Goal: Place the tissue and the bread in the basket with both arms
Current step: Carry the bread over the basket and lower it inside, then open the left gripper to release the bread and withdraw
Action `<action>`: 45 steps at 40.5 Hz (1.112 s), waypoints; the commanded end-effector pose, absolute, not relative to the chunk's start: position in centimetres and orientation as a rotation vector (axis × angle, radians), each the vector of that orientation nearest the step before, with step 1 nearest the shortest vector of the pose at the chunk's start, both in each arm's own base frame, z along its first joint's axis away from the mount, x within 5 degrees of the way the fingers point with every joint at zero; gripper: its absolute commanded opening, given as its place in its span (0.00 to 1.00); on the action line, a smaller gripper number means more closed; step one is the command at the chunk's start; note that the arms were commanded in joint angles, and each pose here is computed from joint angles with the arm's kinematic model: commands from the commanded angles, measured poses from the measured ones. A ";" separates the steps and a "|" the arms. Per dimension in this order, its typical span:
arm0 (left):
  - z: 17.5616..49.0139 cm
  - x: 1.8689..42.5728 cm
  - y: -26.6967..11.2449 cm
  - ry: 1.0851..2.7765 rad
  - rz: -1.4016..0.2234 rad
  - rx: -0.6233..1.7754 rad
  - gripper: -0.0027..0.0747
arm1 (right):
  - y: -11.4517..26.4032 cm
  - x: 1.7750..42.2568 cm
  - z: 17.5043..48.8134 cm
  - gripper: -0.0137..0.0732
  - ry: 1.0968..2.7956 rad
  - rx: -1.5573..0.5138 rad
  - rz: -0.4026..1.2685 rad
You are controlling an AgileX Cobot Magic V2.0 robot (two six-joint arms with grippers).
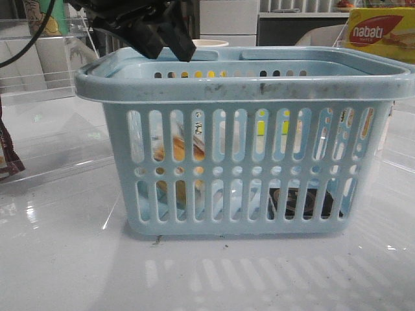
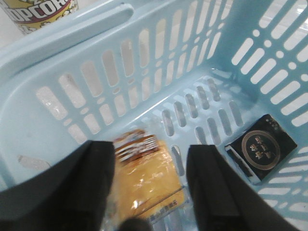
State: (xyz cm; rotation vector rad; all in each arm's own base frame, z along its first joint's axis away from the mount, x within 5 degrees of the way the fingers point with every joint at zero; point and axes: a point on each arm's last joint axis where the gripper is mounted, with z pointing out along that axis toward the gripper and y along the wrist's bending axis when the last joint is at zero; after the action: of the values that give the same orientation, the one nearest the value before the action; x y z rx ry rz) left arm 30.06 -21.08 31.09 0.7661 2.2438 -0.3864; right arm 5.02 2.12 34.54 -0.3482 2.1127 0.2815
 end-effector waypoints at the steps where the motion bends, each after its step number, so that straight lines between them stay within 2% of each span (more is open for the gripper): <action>1: 34.8 29.5 -21.0 2.095 -0.434 0.708 0.69 | 2.2 5.3 35.8 0.81 2.028 -0.345 0.288; 10: 38.2 27.4 -19.6 2.006 -0.446 0.691 0.69 | 2.2 5.3 35.8 0.81 2.027 -0.345 0.288; 21: 42.9 21.4 -15.2 1.879 -0.385 0.713 0.69 | 2.2 5.3 35.8 0.81 2.029 -0.345 0.287; 30: 41.8 15.5 -11.0 1.828 -0.365 0.708 0.69 | 2.2 5.3 35.8 0.81 2.029 -0.345 0.287; 35: 40.0 12.6 -9.0 1.817 -0.366 0.705 0.69 | 2.2 5.3 35.8 0.81 2.029 -0.345 0.285; 40: 38.2 10.1 -7.3 1.798 -0.367 0.698 0.69 | 2.1 5.3 35.8 0.76 2.030 -0.347 0.274; 45: 36.6 8.2 -6.1 1.782 -0.373 0.689 0.63 | 2.1 5.3 35.7 0.66 2.033 -0.347 0.273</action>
State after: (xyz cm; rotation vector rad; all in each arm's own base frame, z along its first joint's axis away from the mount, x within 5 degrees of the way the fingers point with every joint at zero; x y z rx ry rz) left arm 8.92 -6.46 35.85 0.7288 1.8833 -0.3461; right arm 5.00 2.11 34.51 -0.3488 2.1163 0.2807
